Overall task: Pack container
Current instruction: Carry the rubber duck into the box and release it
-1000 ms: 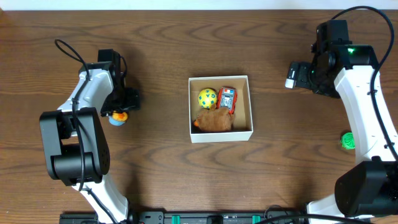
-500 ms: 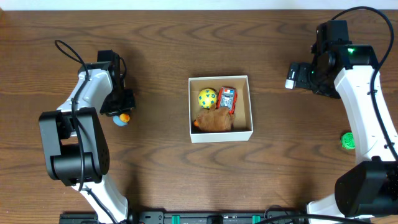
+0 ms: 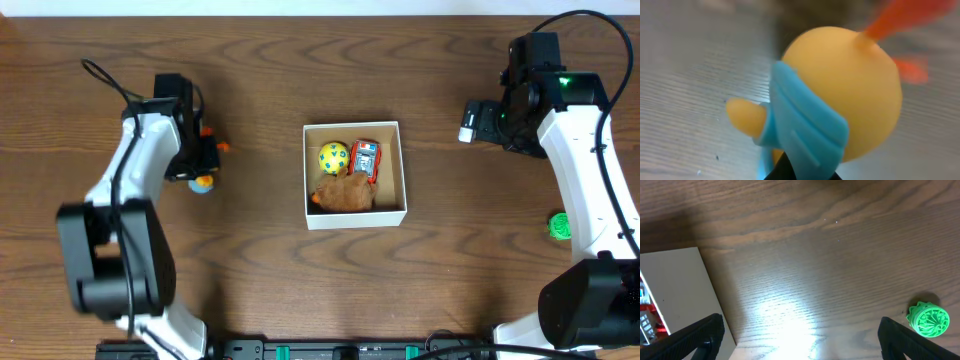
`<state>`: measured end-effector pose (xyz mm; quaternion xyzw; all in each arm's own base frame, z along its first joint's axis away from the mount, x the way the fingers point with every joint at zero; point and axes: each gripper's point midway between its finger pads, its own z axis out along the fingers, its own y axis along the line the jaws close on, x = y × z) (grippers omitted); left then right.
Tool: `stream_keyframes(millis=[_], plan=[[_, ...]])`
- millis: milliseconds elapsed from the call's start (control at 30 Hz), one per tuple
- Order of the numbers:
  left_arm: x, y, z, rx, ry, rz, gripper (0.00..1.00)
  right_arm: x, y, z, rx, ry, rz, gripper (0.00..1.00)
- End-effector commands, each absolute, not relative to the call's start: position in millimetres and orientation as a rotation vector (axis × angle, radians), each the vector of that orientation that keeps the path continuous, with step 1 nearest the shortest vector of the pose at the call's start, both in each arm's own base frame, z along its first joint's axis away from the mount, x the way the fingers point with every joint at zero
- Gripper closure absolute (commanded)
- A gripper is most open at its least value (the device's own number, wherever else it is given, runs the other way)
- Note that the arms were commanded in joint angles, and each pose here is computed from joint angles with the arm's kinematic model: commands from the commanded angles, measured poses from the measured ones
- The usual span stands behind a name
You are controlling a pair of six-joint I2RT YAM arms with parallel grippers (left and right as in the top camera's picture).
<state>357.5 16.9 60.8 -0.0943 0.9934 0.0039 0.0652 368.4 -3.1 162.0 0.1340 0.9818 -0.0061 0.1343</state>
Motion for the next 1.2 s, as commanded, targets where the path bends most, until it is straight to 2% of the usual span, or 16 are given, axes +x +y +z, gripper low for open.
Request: stream_keyframes(millis=[0,200,333,567,867,900,933,967,1000,1033,1167], plan=[[365,-23,125,-0.125,2.818,-0.108,0.94,367,-4,160,0.381,2.851,-0.021,0.01],[356,-111,197,0.410,2.536,-0.180,0.94,369,-4,161,0.379,2.844,-0.019,0.01],[343,-168,207,0.585,2.451,-0.250,0.94,369,-4,161,0.379,2.845,-0.019,0.01],[335,-209,157,0.530,2.602,-0.280,0.94,369,-4,161,0.380,2.845,-0.019,0.01],[336,-212,80,0.379,2.833,-0.230,0.94,368,-4,161,0.368,2.850,-0.022,0.01],[336,-213,77,0.376,2.840,-0.228,0.90,368,-4,161,0.361,2.851,-0.023,0.01],[336,-212,76,0.377,2.843,-0.225,0.63,368,-4,161,0.353,2.852,-0.024,0.01],[336,-213,76,0.377,2.843,-0.226,0.45,368,-4,161,0.353,2.852,-0.025,0.01],[337,-213,76,0.377,2.841,-0.226,0.33,368,-4,161,0.353,2.852,-0.024,0.01],[337,-213,80,0.376,2.833,-0.231,0.27,368,-4,161,0.353,2.852,-0.024,0.01],[339,-214,97,0.372,2.789,-0.258,0.22,368,-4,161,0.353,2.852,-0.024,0.01]])
